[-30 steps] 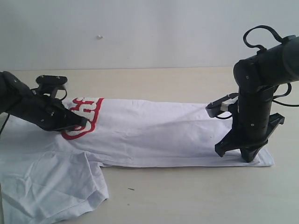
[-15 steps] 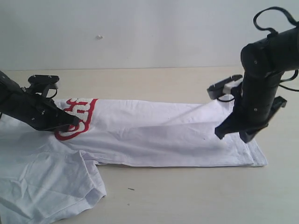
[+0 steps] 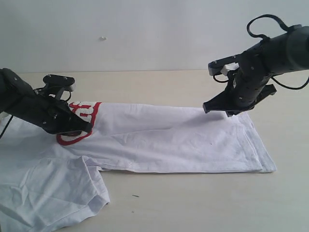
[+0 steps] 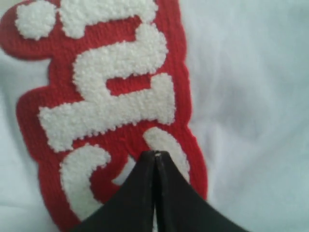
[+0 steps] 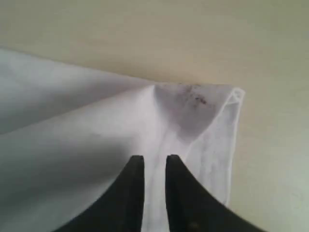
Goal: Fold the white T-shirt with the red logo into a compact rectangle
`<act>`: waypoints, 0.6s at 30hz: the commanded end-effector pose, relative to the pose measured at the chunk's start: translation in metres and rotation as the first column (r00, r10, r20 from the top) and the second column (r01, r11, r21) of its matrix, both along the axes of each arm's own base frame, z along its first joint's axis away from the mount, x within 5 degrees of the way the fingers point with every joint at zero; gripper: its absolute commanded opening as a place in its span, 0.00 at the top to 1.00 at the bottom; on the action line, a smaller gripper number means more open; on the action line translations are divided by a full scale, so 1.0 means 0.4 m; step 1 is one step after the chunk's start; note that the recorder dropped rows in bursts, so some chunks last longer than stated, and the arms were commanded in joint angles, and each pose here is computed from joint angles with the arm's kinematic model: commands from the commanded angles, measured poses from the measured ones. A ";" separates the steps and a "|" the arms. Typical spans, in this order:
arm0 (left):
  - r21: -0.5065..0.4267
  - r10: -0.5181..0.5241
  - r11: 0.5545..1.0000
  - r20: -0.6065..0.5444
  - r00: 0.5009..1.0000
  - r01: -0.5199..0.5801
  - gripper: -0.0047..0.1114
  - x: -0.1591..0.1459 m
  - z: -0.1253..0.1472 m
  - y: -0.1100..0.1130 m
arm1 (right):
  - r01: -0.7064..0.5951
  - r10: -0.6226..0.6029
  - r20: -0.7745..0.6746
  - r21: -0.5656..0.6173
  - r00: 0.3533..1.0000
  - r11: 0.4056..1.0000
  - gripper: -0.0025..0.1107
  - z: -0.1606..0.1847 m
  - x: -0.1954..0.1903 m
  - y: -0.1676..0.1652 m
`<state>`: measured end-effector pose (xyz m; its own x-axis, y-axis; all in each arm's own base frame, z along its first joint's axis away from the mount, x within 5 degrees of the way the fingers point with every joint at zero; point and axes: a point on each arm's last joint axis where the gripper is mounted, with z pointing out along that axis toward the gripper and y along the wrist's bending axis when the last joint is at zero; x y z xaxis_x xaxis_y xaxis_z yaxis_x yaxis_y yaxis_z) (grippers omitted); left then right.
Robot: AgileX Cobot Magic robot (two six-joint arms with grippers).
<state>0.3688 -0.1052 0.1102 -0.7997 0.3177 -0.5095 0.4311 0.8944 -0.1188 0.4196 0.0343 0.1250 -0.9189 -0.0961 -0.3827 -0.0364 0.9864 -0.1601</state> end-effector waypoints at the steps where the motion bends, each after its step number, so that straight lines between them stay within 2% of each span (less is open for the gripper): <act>1: 0.027 0.008 1.000 0.063 0.998 -0.010 0.96 0.011 0.013 0.003 | 0.016 -0.023 -0.089 -0.086 0.996 0.996 0.86 -0.049 0.035 -0.034; 5: 0.045 0.007 0.999 0.091 0.996 -0.011 0.96 0.016 0.015 0.006 | 0.020 -0.031 -0.095 -0.115 0.995 0.993 0.98 -0.076 0.056 -0.064; 11: 0.064 0.013 0.998 0.122 0.992 -0.021 0.96 0.023 0.017 0.013 | 0.053 -0.073 -0.136 -0.141 0.988 0.989 0.98 -0.094 0.050 -0.126; 18: 0.068 0.025 0.997 0.125 0.992 -0.034 0.96 0.027 0.019 0.031 | 0.038 -0.058 -0.134 -0.146 0.989 0.989 0.98 -0.058 0.047 -0.133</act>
<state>0.3775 -0.0981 0.1129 -0.7457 0.3475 -0.5685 0.4289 0.9033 -0.0105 0.4435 -0.0147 0.1012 -0.9545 -0.0997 -0.2811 -0.0160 0.9583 -0.2853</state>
